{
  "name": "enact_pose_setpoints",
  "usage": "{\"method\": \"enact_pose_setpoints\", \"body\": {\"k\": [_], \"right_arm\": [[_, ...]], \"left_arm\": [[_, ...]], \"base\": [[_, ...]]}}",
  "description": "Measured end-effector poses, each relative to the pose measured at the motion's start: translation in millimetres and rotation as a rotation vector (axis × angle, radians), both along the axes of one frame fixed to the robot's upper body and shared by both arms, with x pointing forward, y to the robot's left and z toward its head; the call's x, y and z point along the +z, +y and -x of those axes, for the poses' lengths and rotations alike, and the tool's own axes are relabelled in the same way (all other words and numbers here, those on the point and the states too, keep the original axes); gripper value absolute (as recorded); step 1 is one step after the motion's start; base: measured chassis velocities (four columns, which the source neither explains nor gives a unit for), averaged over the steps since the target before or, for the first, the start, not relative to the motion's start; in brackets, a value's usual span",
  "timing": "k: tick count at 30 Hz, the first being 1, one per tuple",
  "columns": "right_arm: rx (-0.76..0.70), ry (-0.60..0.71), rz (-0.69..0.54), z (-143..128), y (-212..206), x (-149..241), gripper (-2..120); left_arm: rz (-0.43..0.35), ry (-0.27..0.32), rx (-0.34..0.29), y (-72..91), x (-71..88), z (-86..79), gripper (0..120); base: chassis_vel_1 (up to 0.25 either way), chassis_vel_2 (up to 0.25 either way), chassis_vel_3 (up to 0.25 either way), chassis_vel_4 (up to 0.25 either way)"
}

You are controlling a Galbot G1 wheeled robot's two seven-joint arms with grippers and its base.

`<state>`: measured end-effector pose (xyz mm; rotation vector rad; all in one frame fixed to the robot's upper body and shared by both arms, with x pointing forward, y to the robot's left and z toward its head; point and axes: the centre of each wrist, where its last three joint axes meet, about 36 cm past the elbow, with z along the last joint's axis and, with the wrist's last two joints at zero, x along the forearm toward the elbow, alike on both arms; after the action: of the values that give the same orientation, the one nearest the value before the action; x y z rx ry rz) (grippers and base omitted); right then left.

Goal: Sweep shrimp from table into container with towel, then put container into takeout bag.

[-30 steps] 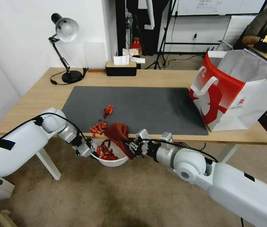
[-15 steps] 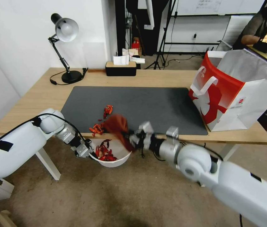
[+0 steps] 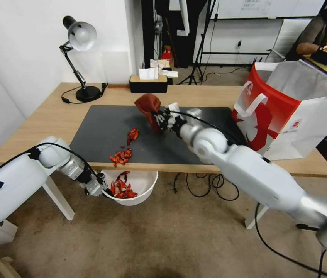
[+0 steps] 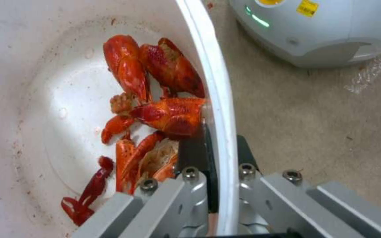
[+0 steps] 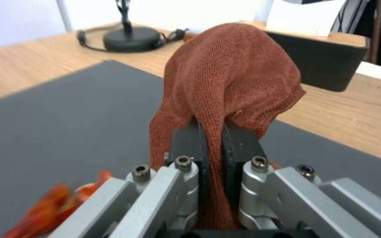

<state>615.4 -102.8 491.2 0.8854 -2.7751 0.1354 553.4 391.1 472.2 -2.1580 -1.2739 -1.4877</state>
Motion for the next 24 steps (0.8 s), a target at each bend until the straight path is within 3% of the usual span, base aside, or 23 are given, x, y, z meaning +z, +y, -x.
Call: {"method": "enact_pose_setpoints", "body": {"k": [7, 12, 17, 24], "right_arm": [[-0.008, 0.064, 0.113, -52.0, 11.7, -9.7, 5], [0.011, 0.121, 0.13, -71.7, 27.5, -11.4, 5], [0.045, 0.155, 0.109, -70.7, 45.7, -13.3, 5], [0.107, 0.178, 0.131, -47.0, 45.6, -29.9, 5]], "left_arm": [[0.0, -0.005, 0.006, 9.5, 1.4, 2.8, 0], [0.002, -0.007, 0.006, 12.5, 2.3, 4.1, 0], [0.01, -0.01, -0.001, 10.6, 4.2, 4.6, 0], [0.021, -0.013, -0.001, 7.7, 4.8, 1.5, 0]], "base": [[0.0, 0.0, 0.0, 0.0], [0.0, 0.0, 0.0, 0.0], [0.0, 0.0, 0.0, 0.0], [0.0, 0.0, 0.0, 0.0]]}}
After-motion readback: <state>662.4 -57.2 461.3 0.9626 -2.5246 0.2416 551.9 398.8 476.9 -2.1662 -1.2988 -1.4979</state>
